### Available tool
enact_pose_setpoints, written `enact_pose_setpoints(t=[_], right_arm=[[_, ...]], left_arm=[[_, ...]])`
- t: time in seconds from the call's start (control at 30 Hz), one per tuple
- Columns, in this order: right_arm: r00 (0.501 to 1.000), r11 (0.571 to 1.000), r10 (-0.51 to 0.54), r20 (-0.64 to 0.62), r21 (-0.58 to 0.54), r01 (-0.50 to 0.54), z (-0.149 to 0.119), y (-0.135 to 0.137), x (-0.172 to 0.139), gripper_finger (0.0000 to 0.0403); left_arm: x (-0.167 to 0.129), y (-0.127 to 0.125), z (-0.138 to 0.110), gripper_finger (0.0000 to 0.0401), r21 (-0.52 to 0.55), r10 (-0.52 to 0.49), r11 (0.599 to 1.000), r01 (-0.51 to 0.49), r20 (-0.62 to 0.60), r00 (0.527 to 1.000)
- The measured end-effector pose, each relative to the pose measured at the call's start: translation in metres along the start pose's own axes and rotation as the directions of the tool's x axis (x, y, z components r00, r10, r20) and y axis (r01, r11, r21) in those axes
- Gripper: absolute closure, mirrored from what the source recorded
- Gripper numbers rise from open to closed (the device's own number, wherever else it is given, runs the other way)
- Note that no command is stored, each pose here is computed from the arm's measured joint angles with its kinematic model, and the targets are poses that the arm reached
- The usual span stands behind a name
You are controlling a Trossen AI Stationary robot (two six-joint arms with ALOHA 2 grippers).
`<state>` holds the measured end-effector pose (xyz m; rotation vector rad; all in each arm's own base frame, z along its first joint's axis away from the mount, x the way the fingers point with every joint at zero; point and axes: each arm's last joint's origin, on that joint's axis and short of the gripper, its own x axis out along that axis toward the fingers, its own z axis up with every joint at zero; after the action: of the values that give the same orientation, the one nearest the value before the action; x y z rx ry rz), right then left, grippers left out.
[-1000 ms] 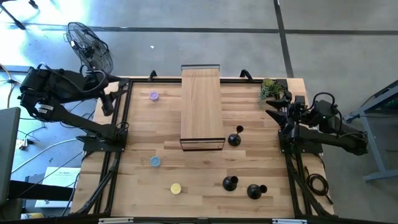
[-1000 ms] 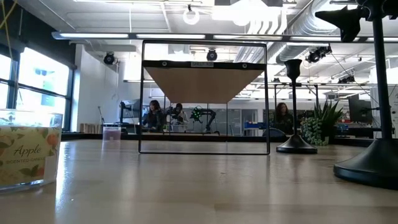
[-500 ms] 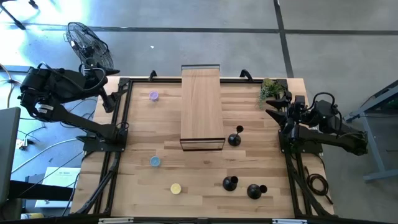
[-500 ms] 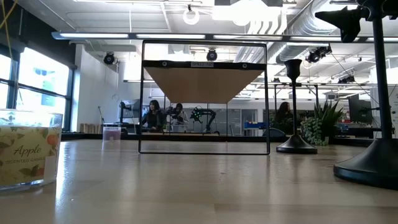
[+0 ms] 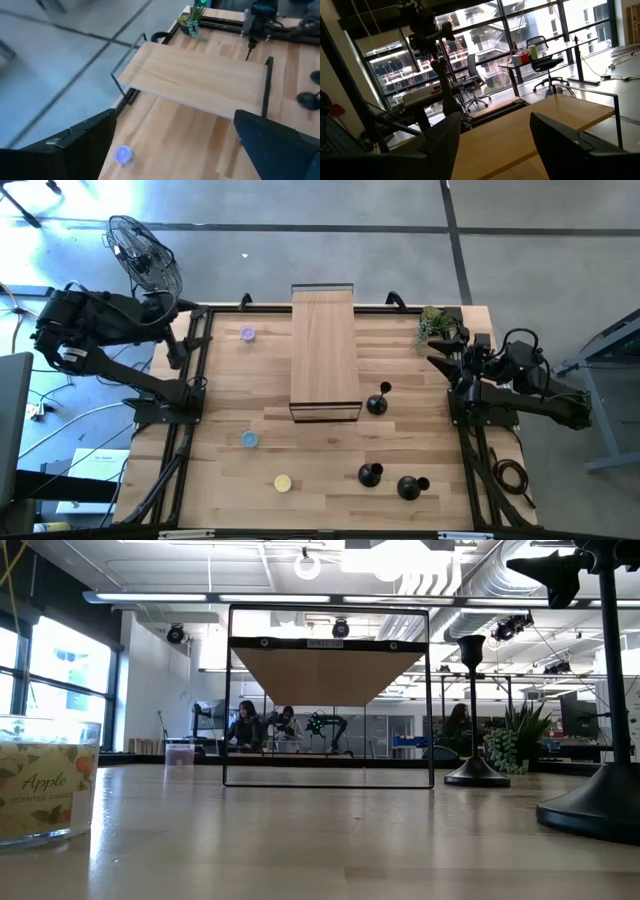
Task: Pick & Place candle stick holders
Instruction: Put the purple scented candle on the shelf
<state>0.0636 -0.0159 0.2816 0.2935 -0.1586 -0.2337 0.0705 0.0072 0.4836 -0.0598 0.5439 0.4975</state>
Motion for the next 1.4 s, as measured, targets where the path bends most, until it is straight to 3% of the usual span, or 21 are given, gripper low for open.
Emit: enact_pose_setpoints(t=[0.2, 0.43, 0.57, 0.97, 1.2, 1.4], right_arm=[[1.000, 1.000, 0.005, -0.002, -0.003, -0.005, 0.000, 0.000, 0.000, 0.0169], [1.000, 1.000, 0.015, -0.006, 0.002, -0.015, 0.000, 0.000, 0.000, 0.0169], [1.000, 1.000, 0.021, -0.009, 0.012, -0.021, 0.000, 0.001, 0.000, 0.0169], [1.000, 0.999, 0.015, -0.008, 0.031, -0.014, 0.000, 0.000, 0.000, 0.0169], [1.000, 0.997, 0.016, -0.008, 0.071, -0.015, 0.000, 0.000, 0.000, 0.0169], [1.000, 0.997, 0.021, -0.010, 0.076, -0.020, -0.001, 0.001, 0.000, 0.0169]], left_arm=[[0.012, -0.006, 0.007, 0.0005, -0.070, 0.120, 0.990, -0.120, 0.002, 0.993], [0.027, -0.015, 0.015, 0.0005, 0.009, 0.208, 0.978, -0.207, -0.012, 0.978], [0.023, -0.011, 0.026, 0.0005, -0.014, 0.248, 0.969, -0.248, -0.001, 0.969], [0.026, 0.035, 0.067, 0.0005, -0.233, 0.365, 0.895, -0.382, -0.114, 0.924], [0.062, 0.071, 0.070, 0.0005, -0.294, 0.367, 0.850, -0.438, -0.267, 0.891], [0.101, 0.105, 0.069, 0.0005, -0.401, 0.260, 0.822, -0.405, -0.369, 0.892]])
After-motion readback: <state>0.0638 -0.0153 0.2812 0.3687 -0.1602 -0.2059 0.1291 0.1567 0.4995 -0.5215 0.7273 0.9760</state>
